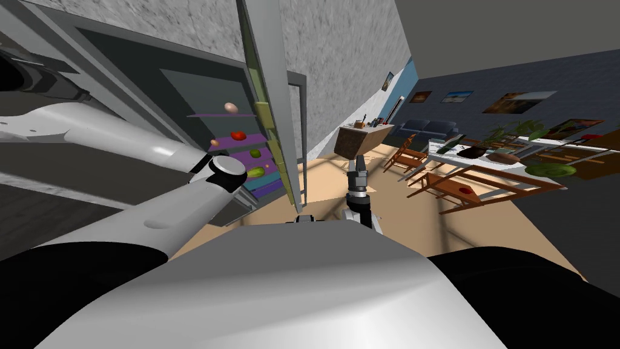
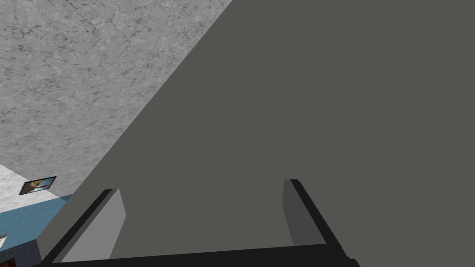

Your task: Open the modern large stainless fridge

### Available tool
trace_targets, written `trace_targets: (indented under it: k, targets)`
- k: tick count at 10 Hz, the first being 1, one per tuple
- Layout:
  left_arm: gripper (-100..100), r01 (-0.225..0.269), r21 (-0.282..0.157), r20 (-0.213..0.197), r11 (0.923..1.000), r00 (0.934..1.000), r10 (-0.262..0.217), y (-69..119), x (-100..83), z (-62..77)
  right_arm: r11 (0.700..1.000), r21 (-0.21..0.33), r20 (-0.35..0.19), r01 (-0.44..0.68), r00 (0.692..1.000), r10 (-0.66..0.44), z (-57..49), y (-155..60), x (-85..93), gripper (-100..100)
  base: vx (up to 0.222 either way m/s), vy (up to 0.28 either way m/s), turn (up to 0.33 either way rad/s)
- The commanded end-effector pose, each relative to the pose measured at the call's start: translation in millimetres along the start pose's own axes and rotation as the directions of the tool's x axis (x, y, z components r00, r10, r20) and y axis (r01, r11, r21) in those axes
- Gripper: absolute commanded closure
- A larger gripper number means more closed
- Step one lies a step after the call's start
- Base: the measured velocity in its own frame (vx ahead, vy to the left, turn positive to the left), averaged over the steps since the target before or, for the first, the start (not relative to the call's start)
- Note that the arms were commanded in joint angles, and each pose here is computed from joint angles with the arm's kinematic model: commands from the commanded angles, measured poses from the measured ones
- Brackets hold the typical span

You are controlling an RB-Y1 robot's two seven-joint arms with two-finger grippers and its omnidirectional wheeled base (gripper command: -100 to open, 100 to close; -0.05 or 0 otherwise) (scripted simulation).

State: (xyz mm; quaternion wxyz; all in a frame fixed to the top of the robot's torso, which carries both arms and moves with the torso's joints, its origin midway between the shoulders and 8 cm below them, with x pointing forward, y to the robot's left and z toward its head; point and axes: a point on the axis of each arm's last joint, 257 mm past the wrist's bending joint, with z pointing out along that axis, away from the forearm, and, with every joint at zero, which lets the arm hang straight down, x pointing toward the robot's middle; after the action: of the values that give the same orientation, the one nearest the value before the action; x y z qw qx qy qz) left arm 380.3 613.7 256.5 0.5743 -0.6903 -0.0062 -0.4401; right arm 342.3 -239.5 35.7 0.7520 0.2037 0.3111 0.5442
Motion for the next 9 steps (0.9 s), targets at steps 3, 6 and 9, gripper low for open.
trace_targets:
  k: [3,6,9]
  targets:
    - [-100,0.106,-0.092,0.021,0.9901,0.9943,-0.105,-8.9,0.0,0.1,1.000,0.000,0.000,0.000,1.000,0.000,0.0,0,0.0,0,0.020,-0.093,-0.075]
    - [-100,0.129,-0.106,0.027,0.9859,0.9915,-0.127,-12.6,-1.0,-0.2,1.000,0.000,0.000,0.000,1.000,0.000,0.0,0,0.0,0,0.014,-0.033,-0.028]
    - [-100,0.130,-0.111,0.024,0.9853,0.9915,-0.128,-27.5,9.2,-6.5,1.000,0.000,0.000,0.000,1.000,0.000,0.0,0,-0.1,0,0.016,0.007,0.007]
